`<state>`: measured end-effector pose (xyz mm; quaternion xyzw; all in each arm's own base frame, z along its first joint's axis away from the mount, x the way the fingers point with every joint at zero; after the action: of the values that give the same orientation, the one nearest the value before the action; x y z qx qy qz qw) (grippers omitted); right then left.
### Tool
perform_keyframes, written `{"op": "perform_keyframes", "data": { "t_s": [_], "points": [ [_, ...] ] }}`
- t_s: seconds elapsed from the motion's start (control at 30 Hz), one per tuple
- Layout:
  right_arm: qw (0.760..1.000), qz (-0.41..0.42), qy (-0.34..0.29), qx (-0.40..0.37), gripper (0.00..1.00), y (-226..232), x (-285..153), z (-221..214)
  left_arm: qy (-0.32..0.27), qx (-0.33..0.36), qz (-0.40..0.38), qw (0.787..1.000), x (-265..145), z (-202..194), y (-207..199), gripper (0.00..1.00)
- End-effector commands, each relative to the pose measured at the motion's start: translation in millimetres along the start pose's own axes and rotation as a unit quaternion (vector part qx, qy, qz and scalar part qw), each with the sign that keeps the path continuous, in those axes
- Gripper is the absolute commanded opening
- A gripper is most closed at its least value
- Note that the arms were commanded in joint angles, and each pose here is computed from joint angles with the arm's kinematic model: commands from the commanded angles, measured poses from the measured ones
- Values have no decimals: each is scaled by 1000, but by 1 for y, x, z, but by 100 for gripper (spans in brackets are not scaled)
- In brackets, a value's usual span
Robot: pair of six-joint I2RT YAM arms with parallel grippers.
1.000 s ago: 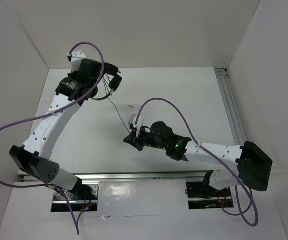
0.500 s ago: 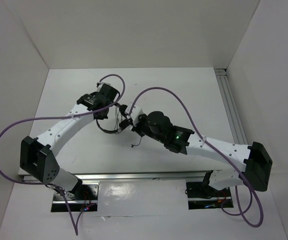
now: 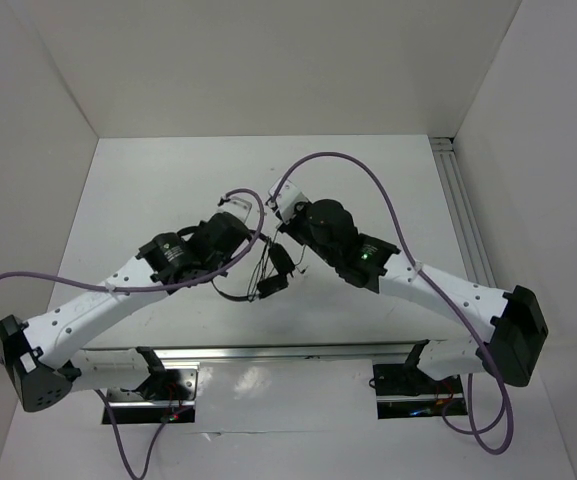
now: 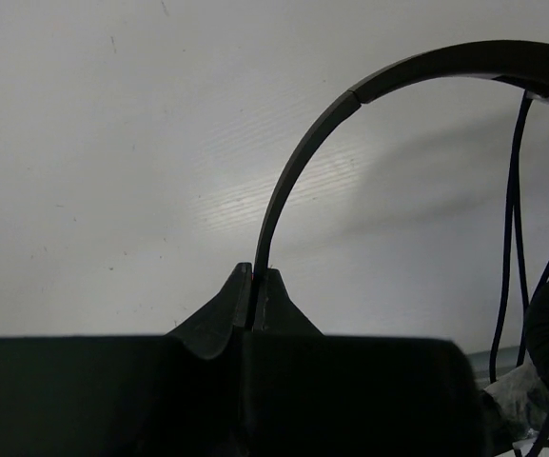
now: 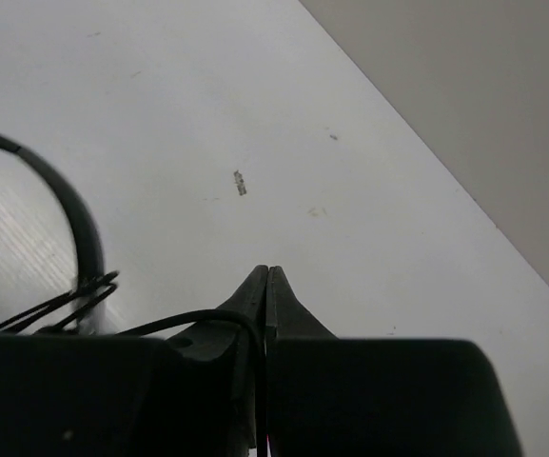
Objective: Wrap the headphones
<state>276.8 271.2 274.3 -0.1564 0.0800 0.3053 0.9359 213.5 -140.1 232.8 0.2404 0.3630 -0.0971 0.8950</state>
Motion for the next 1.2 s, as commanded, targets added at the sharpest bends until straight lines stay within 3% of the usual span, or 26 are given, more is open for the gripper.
{"op": "perform_keyframes", "data": {
  "t_s": [0.0, 0.2, 0.3, 0.33, 0.4, 0.53, 0.83, 1.03, 1.17],
  "points": [
    [998, -48, -33, 11, 7, -31, -2, 19, -5, 36, -15, 999, -18, -2, -7, 0],
    [999, -9, -26, 47, 9, -42, 18, 2, -38, 18, -25, 999, -51, 15, -1, 0],
    [992, 96, -20, 85, 9, -18, 33, -18, -72, -9, -30, 997, -75, 34, 10, 0],
    [980, 171, -30, 93, 9, 7, 38, -25, -78, -18, -24, 996, -80, 37, 14, 0],
    [961, 241, -19, 134, 9, 26, 47, -44, -107, -39, -26, 993, -94, 56, 22, 0],
    [937, 297, -10, 181, 9, 48, 67, -69, -156, -60, -68, 984, -117, 83, 22, 0],
    [903, 353, -50, 240, 16, 58, 70, -73, -191, -107, -81, 972, -137, 108, 28, 0],
    [901, 353, -29, 252, 19, 61, 73, -94, -193, -132, -46, 971, -137, 108, 39, 0],
    [899, 354, -12, 259, 26, 62, 73, -109, -195, -152, -20, 969, -138, 111, 47, 0]
  ]
}}
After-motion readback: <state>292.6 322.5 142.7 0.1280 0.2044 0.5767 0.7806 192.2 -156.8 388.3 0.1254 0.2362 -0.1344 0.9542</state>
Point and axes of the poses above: each gripper's point midway between its finger pads, its own x axis out along the fingers, its own y axis along the line the jaws close on, z = x × y, the point moved 4 cm from there along -x, back along the fingers, and after that the axes turned 10 degrees about x, right-handed, at the moved point
